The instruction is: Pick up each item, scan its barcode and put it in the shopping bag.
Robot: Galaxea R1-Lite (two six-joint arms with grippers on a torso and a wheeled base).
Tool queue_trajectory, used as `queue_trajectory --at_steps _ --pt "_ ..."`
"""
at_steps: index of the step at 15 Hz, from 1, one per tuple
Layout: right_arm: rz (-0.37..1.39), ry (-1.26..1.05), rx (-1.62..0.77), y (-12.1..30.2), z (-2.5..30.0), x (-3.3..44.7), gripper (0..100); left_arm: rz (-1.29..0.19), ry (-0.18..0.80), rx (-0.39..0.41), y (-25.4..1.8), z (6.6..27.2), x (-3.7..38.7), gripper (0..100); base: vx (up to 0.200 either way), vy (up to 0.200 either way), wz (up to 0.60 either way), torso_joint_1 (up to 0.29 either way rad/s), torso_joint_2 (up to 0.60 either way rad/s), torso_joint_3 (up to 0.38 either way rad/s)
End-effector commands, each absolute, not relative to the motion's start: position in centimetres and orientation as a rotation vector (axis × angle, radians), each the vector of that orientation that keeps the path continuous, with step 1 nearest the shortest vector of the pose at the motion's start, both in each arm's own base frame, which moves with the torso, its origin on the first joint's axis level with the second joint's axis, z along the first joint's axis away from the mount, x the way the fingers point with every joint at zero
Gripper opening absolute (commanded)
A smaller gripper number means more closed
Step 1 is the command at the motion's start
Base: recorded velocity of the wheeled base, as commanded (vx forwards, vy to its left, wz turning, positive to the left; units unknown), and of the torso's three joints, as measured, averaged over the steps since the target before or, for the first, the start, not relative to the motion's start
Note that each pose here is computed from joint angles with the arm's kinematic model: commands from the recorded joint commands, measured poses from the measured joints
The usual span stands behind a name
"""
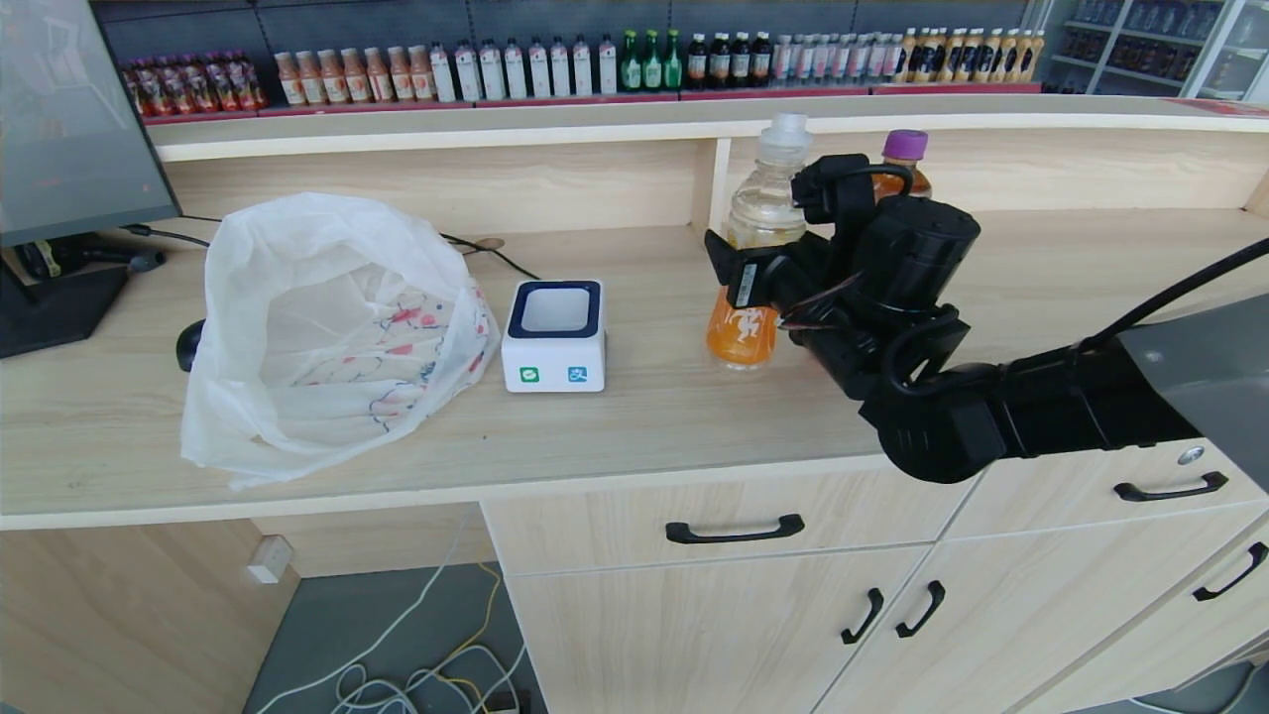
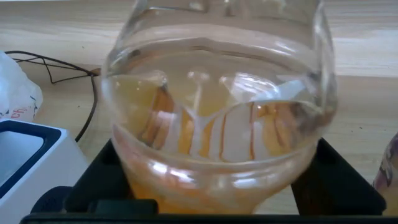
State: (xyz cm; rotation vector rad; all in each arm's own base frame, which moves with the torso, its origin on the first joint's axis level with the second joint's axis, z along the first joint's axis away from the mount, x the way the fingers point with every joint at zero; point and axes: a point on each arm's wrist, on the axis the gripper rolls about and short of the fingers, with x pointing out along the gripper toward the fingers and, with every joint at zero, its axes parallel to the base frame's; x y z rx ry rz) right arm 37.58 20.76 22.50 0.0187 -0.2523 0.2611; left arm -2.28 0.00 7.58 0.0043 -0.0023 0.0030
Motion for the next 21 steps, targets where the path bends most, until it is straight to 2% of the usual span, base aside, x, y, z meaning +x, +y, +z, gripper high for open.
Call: queue_trajectory --at_steps 1,11,16,21 --pt "0.261 -0.265 0.023 20.7 23.0 37.4 0 0.003 -0.003 0.005 0.0 7.6 -2.3 100 0.0 0.0 0.0 0.0 0.0 0.0" --pt "0.267 -0.291 0.033 20.6 24.2 37.2 0 0.003 -0.003 0.005 0.0 7.6 -2.3 100 0.0 0.0 0.0 0.0 0.0 0.0" --pt "0.277 -0.329 0.049 20.4 26.2 35.7 0 0.003 -0.003 0.005 0.0 7.6 -2.3 100 0.0 0.0 0.0 0.0 0.0 0.0" --pt "0.313 -0.361 0.031 20.0 28.6 31.1 0 0.003 -0.003 0.005 0.0 7.6 -2.3 100 0.0 0.0 0.0 0.0 0.0 0.0"
